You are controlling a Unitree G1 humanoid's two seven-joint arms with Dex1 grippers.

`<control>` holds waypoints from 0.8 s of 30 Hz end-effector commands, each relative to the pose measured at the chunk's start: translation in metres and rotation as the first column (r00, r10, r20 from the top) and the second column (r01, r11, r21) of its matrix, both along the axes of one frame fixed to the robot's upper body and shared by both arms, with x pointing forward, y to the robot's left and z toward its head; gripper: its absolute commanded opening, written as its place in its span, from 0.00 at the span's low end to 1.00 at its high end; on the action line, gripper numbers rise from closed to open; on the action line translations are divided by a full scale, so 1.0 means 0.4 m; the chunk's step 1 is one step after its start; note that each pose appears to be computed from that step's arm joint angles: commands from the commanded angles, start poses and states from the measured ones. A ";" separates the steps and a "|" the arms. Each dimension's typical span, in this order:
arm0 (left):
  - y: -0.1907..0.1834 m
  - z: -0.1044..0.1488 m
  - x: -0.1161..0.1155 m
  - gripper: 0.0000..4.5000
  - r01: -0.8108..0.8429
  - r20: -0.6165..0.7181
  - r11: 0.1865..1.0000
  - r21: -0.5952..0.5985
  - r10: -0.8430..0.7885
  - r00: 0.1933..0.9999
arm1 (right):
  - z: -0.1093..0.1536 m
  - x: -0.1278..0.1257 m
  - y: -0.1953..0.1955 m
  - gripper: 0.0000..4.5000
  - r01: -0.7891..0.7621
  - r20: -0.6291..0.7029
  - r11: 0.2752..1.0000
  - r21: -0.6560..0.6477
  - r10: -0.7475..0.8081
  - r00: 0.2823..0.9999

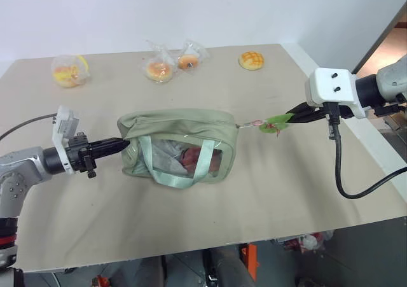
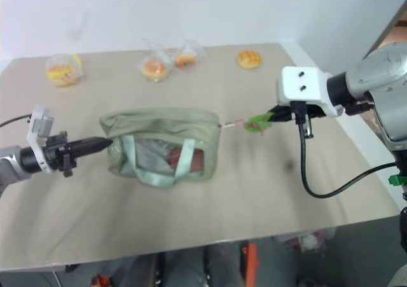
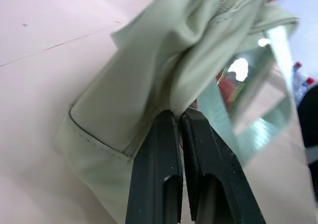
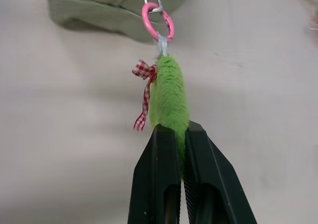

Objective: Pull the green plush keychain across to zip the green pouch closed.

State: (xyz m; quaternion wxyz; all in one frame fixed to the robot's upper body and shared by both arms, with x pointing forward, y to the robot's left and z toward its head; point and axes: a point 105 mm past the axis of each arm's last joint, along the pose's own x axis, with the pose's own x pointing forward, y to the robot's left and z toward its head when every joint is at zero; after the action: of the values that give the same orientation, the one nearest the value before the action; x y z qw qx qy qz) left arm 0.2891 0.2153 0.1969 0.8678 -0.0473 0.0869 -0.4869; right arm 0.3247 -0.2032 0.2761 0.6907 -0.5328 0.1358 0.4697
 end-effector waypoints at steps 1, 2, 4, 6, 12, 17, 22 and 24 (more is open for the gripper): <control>0.026 0.063 -0.001 0.00 -0.039 0.060 0.999 0.004 0.039 0.997 | 0.021 0.012 -0.051 0.01 0.084 0.082 0.996 -0.031 -0.081 0.993; 0.027 0.072 0.001 0.00 -0.043 0.067 0.999 -0.001 0.043 0.997 | 0.014 0.013 -0.045 0.01 0.076 0.078 0.997 -0.026 -0.074 0.994; 0.027 0.083 0.003 0.00 -0.047 0.074 0.999 -0.006 0.047 0.996 | 0.000 0.013 -0.029 0.01 0.056 0.069 0.998 -0.013 -0.055 0.996; 0.026 0.089 0.002 0.00 -0.048 0.078 0.999 -0.007 0.048 0.996 | -0.022 0.012 -0.004 0.01 0.031 0.058 1.000 0.000 -0.031 0.998; 0.034 0.093 0.001 0.00 -0.066 0.076 0.998 -0.010 0.066 0.995 | -0.108 -0.018 0.035 0.01 -0.038 0.020 0.996 -0.075 0.040 0.999; 0.038 0.096 0.003 0.00 -0.074 0.075 0.997 -0.018 0.075 0.994 | -0.176 -0.040 0.070 0.01 -0.119 0.023 0.973 -0.197 0.125 0.992; 0.035 0.094 0.007 0.00 -0.072 0.066 0.997 -0.027 0.074 0.995 | -0.231 -0.028 0.085 0.01 -0.169 0.040 0.933 -0.317 0.191 0.981; 0.033 0.091 0.007 0.00 -0.071 0.063 0.997 -0.028 0.073 0.995 | -0.250 -0.027 0.105 0.01 -0.211 0.040 0.914 -0.346 0.239 0.970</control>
State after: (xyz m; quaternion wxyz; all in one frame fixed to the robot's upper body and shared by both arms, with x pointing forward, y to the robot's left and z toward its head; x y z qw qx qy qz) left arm 0.2934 0.2239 0.2166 0.8818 -0.0570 0.0770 -0.4618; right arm 0.3119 -0.1622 0.1728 0.5499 -0.6535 0.1318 0.5032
